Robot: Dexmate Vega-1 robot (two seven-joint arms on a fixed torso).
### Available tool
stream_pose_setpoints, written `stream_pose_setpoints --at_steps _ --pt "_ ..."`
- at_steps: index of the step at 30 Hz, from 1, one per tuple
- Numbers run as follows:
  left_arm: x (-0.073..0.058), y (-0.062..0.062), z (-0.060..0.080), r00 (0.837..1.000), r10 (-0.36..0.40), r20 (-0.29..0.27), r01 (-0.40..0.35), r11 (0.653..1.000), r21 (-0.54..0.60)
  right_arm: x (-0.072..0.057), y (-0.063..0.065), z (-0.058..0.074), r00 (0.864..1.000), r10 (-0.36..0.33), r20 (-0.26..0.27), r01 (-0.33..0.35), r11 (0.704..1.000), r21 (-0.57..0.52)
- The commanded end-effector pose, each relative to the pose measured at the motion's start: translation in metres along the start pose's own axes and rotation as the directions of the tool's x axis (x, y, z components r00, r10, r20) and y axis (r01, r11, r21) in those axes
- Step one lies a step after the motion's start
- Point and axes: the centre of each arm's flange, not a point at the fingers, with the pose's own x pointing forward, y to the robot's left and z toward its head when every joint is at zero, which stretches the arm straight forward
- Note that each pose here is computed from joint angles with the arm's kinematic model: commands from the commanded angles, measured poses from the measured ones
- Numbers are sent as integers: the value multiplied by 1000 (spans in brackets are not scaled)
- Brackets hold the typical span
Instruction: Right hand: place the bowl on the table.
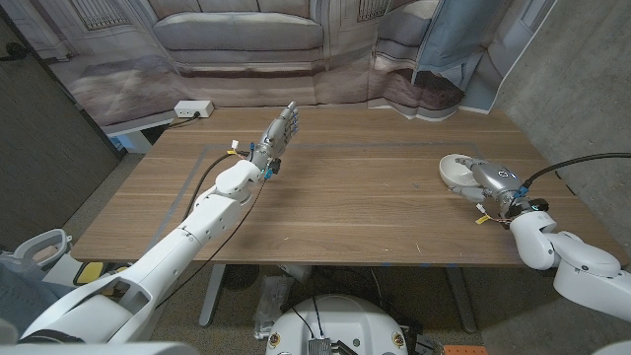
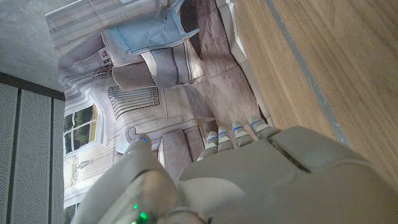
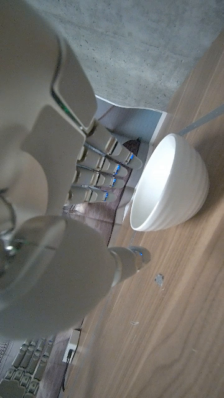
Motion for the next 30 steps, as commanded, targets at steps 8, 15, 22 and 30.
stream_pose_setpoints --at_steps 8,15,22,30 --pt "2 -2 1 1000 -5 -1 5 1000 4 -1 10 -7 999 -32 -1 32 999 -20" --pt "1 -2 1 1000 -4 1 4 1000 3 1 12 -8 999 -46 2 46 998 -31" --pt "0 -1 2 1000 0 6 0 1000 3 3 12 -10 999 -46 1 46 998 -39" --pt "-2 0 2 1000 6 8 -6 1000 1 2 14 -12 998 -62 10 63 998 -17"
